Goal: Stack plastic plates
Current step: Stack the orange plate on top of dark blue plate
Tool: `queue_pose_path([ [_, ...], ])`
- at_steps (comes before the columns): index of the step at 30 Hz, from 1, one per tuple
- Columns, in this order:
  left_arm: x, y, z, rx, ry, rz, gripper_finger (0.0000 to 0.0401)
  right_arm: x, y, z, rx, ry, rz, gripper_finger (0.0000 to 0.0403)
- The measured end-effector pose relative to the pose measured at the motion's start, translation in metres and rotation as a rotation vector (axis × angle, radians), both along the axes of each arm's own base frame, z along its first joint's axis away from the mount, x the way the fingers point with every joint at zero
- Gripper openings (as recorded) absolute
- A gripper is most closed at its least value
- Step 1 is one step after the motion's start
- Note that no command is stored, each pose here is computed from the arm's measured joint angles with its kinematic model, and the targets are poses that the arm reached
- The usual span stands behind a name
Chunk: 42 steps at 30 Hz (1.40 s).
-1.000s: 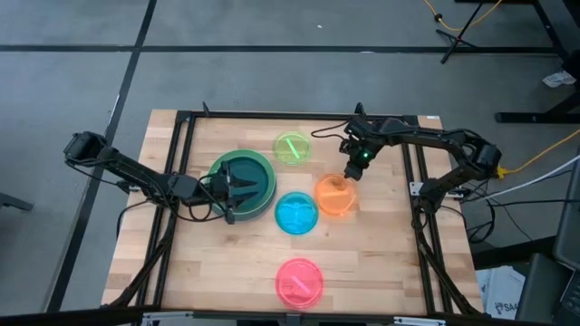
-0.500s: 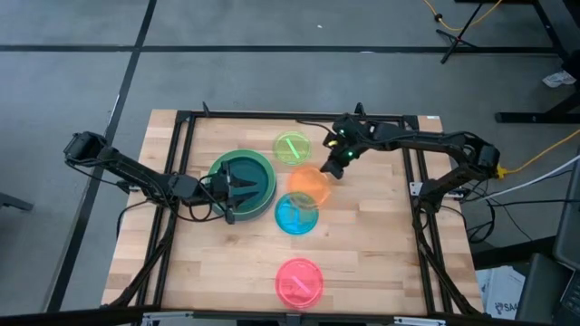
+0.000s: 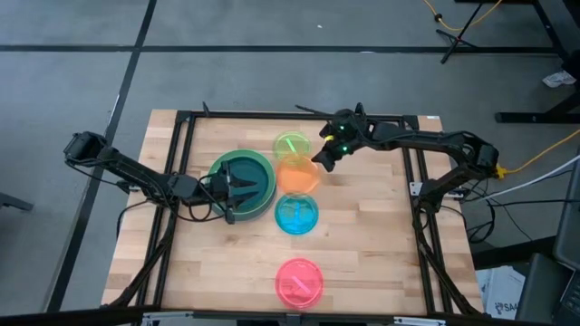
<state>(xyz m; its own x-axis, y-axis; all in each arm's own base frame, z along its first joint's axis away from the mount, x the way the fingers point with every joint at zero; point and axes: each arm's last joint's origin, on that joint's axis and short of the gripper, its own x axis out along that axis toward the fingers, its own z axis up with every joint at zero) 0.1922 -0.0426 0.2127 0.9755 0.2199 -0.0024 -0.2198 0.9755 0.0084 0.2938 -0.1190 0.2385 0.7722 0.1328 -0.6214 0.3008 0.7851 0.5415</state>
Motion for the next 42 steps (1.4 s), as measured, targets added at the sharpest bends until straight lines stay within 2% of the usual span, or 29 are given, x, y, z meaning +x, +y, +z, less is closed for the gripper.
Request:
queue_pose_path([
  [13,0.0,0.0,0.003,-0.006,-0.03,0.0,0.0124,0.029,0.01,-0.014,0.007,-0.077,0.003,0.0001],
  [24,-0.002,0.001,0.009,0.031,-0.068,0.004,0.0124,0.042,0.039,-0.012,-0.102,-0.102,-0.016,0.0001],
  [30,-0.002,0.001,0.009,0.031,-0.067,0.004,0.0124,0.046,0.045,-0.01,-0.192,-0.106,-0.103,0.0001],
  [37,-0.002,0.001,0.01,0.029,-0.073,0.004,0.0124,0.051,0.042,-0.013,-0.187,-0.139,-0.146,0.0001],
  [42,-0.002,0.001,0.012,0.055,-0.087,0.009,0.0124,0.073,0.037,-0.026,-0.143,-0.128,-0.129,0.0001],
])
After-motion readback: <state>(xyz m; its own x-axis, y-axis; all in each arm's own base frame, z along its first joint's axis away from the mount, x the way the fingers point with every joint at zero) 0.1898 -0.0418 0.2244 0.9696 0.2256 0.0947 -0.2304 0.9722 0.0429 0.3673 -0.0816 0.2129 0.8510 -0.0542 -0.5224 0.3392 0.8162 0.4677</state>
